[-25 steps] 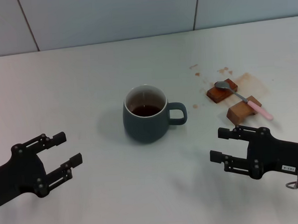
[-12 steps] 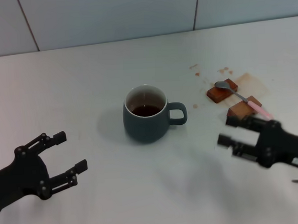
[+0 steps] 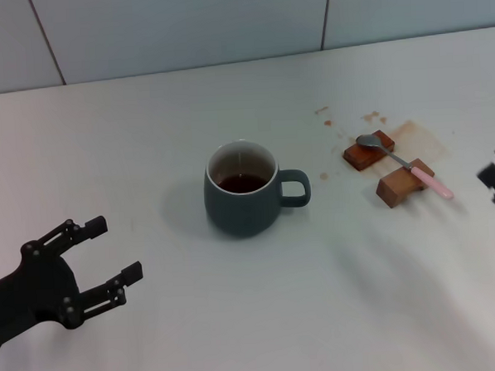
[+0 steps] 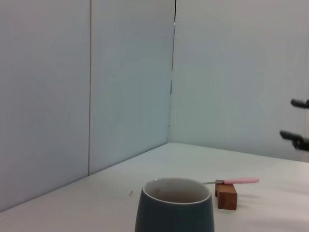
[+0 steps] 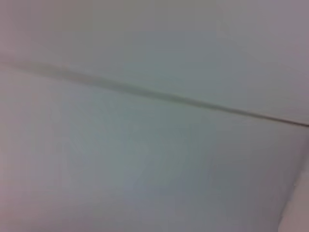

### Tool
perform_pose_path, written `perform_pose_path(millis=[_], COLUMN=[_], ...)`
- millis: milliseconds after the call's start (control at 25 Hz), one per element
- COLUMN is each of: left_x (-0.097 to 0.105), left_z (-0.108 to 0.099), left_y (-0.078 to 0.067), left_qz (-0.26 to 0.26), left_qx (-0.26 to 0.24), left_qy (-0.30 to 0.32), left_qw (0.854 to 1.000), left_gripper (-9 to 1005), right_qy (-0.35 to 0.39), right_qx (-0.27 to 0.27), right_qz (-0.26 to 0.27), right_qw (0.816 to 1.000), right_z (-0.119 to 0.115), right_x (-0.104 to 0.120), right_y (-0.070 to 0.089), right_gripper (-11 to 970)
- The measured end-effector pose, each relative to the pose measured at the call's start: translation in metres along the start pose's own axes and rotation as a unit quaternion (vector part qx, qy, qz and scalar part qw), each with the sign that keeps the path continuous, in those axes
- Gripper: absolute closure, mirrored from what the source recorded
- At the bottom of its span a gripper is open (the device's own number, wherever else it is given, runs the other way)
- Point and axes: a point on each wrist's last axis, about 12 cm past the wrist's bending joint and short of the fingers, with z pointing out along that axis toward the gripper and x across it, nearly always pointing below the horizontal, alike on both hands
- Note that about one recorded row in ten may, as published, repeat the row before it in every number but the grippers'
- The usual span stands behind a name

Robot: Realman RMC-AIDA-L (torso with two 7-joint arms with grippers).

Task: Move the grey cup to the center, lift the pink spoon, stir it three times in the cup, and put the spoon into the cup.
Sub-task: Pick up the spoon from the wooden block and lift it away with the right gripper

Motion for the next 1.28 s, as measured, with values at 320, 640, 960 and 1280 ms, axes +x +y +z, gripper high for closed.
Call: perform_pose_path(millis=[320, 640, 960, 1280], left_x=[-0.002, -0.002, -0.003, -0.004], left_z=[-0.001, -0.001, -0.002, -0.002], left_y=[0.001, 0.001, 0.001, 0.002], left_qz=[0.000, 0.000, -0.001, -0.001], left_qx=[0.001, 0.003, -0.004, -0.011], left_qy=[-0.004, -0.007, -0.012, -0.020], left_qw=[1.000, 1.000, 1.000, 1.000], left_gripper=[152, 152, 152, 152], right_qy=[-0.031, 0.007, 0.016, 0.046], right_qx=[0.110, 0.155, 0.167, 0.184], right_qz=[0.109, 0.119, 0.119, 0.123], right_qw=[0.987, 0.981, 0.979, 0.974], right_z=[-0.020, -0.007, 0.010, 0.031], right_x=[-0.003, -0.012, -0.020, -0.025], right_y=[-0.023, -0.032, -0.035, -0.038], right_gripper=[300, 300, 299, 300])
